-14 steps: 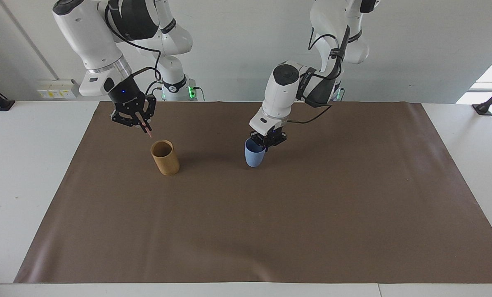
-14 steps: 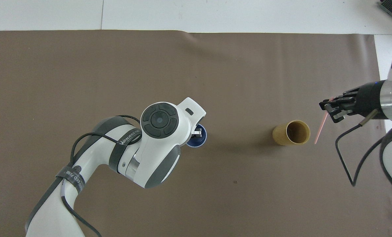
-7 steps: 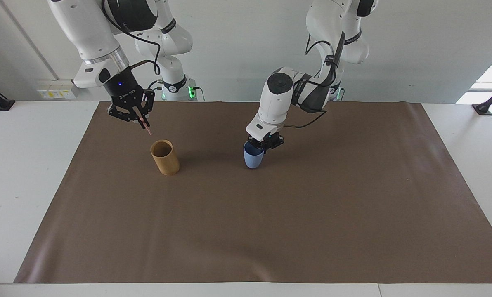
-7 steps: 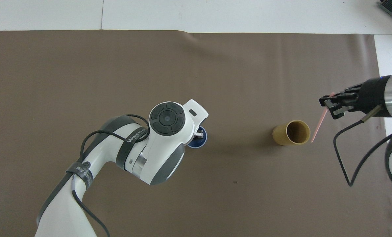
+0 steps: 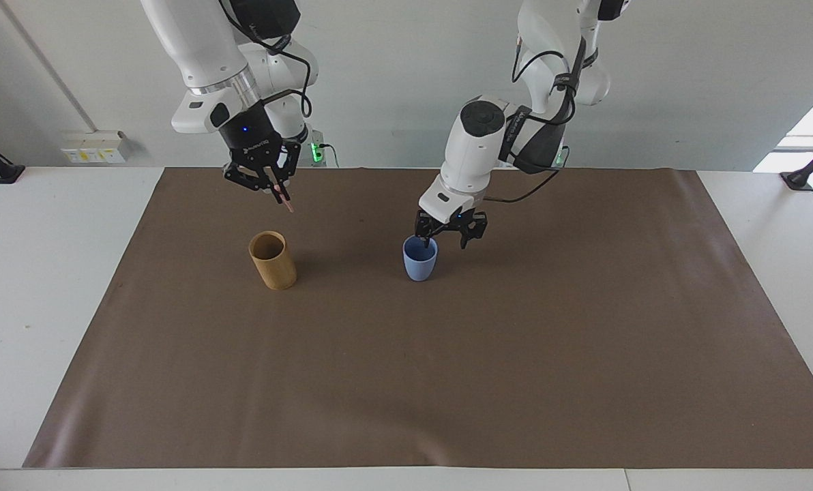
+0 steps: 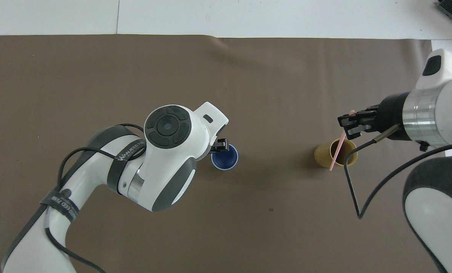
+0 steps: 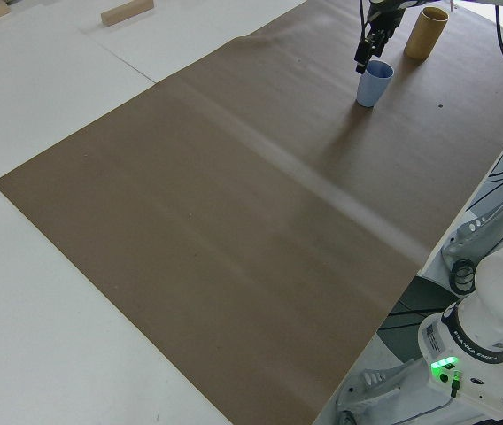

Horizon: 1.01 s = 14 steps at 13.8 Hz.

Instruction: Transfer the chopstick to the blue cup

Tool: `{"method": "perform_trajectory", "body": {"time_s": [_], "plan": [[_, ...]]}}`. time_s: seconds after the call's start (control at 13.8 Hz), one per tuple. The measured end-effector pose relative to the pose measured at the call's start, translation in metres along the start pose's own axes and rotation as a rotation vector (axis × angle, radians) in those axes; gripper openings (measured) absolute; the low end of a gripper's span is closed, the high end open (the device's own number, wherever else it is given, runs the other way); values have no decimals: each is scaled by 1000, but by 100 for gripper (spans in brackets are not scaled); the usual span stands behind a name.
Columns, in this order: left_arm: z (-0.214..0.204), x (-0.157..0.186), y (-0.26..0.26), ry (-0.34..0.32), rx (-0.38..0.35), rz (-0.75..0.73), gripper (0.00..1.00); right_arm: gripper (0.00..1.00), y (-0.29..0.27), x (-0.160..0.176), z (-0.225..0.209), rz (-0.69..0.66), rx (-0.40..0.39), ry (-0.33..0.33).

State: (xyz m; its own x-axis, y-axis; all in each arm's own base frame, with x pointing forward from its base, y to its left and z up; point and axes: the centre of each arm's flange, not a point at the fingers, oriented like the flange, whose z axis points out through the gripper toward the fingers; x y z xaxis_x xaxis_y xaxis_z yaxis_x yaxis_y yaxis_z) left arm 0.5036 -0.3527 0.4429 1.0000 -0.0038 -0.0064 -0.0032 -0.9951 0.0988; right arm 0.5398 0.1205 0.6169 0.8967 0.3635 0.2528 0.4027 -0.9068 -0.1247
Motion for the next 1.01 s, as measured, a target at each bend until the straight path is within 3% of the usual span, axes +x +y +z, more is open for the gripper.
{"method": "perform_trajectory", "body": {"time_s": [0.43, 0.72, 1.01], "plan": [[-76, 21, -108, 40, -12, 45, 100, 9, -73, 28, 30, 85, 24, 72], [-102, 30, -135, 96, 64, 74, 100, 9, -114, 47, 57, 146, 49, 143], [-164, 45, -193, 92, 91, 132, 100, 9, -166, 64, 100, 167, 46, 186]]}}
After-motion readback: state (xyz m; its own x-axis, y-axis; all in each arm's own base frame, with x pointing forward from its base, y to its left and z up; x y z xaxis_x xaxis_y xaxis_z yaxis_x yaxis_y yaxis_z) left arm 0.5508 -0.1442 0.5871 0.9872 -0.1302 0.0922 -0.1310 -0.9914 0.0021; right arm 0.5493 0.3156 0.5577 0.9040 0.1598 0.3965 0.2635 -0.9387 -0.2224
